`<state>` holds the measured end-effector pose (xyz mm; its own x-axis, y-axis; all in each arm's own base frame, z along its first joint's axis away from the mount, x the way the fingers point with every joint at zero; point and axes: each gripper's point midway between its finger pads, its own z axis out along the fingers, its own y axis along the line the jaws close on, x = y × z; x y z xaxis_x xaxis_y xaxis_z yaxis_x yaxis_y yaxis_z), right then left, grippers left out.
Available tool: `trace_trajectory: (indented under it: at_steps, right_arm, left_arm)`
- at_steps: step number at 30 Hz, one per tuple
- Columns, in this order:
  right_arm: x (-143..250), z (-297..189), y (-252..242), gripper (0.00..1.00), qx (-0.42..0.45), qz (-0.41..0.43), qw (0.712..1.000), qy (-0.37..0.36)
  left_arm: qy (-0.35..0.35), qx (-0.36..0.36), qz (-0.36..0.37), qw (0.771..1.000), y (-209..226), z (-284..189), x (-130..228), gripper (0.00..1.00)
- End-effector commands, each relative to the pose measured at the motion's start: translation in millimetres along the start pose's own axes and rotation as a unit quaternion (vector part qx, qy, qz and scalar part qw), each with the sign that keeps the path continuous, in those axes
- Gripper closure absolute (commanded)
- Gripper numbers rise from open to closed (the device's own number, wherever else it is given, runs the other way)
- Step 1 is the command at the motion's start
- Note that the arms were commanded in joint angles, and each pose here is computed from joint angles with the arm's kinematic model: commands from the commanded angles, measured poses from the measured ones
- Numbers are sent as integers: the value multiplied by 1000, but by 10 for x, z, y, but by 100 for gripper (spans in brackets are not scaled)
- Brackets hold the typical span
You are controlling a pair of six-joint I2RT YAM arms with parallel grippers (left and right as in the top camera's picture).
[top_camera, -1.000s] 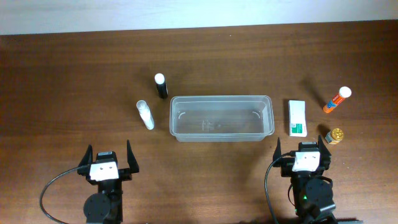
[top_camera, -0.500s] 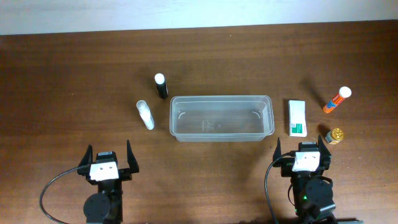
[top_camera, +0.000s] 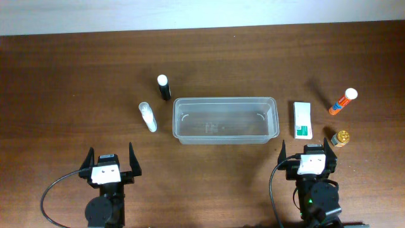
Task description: Pack container
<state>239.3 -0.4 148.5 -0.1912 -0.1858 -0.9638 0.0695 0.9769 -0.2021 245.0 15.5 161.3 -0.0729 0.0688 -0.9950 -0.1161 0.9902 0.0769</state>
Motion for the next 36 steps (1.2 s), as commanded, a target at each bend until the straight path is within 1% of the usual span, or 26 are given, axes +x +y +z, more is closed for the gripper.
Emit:
trace_trajectory:
  at_steps: [1, 36]
  right_arm:
    - [-21, -9, 2, 2, -3, -3, 1000, -1]
    - [-21, -9, 2, 2, -3, -3, 1000, -1]
  left_arm:
    - [-2, -10, 9, 1000, 39, -1, 3, 1]
    - [-3, -4, 9, 1000, 17, -1, 0, 1]
